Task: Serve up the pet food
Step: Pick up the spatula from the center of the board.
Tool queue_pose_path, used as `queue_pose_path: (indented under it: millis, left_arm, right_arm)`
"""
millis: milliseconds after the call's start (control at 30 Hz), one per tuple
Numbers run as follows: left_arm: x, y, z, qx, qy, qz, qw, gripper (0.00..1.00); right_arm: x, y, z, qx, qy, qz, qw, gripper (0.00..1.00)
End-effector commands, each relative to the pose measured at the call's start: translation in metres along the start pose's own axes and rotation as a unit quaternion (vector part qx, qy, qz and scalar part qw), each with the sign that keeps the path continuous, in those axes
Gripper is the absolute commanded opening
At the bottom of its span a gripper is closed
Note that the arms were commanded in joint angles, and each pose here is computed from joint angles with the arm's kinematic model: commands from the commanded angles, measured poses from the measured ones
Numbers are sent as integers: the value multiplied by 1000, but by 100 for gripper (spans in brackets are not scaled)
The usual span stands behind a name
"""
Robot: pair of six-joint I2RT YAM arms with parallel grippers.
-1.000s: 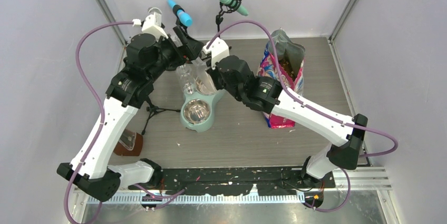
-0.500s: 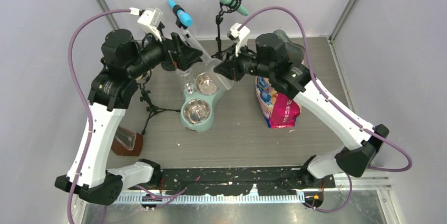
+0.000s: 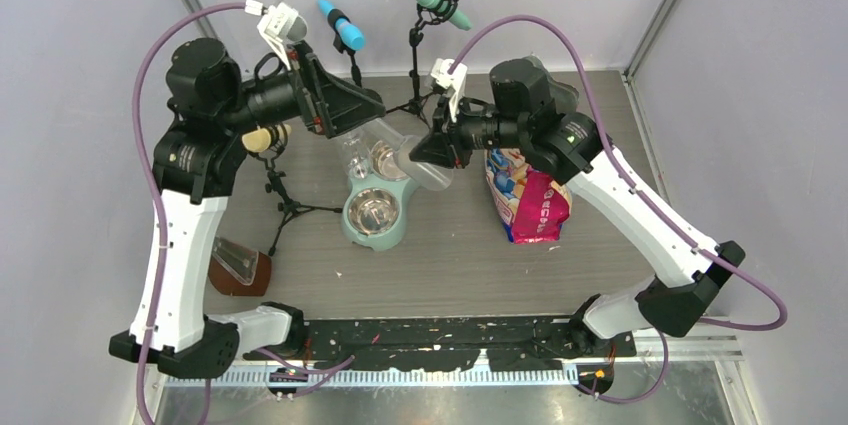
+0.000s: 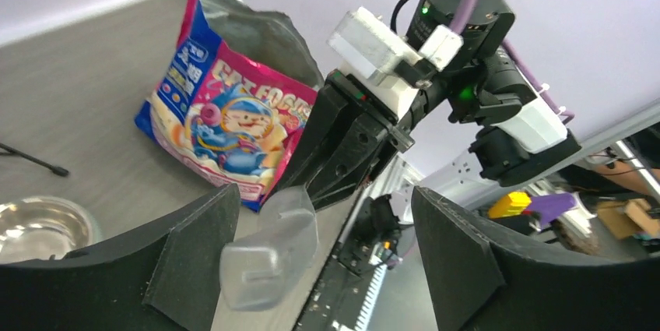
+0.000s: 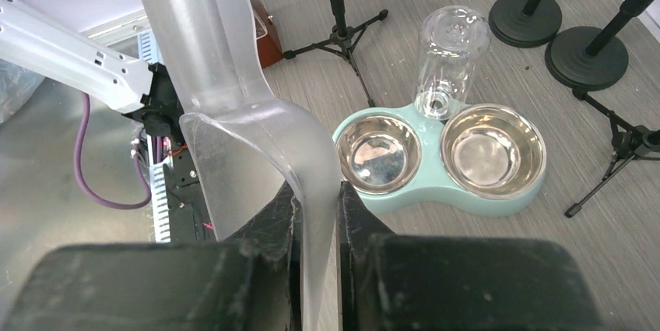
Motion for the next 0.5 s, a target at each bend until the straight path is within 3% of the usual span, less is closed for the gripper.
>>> queue_pose_path:
  millis: [0,233,467]
  left_arm:
    - [1,1,-21,-71,54,-11,996,83]
    - [-3,-7,-37,-69,80,-51,993,77]
    - [-2,-6,-42,-84,93,-56,991,67]
  right_arm:
    - [-12,2,23,-52,-18,0,998,5]
    - [-16,3,13,-68,19,7,997,5]
    - [-15,-15,8,-73,38,-41,996,5]
Point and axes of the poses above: each gripper's point midway between its finger pads, its own x axis out along the fingers, its own y axis along the line the jaws close on, z = x × y, the point moved 1 cm from there along -x, back along the fingers, and after that the axes turned 2 degrees about -x, right-handed, at the moved point
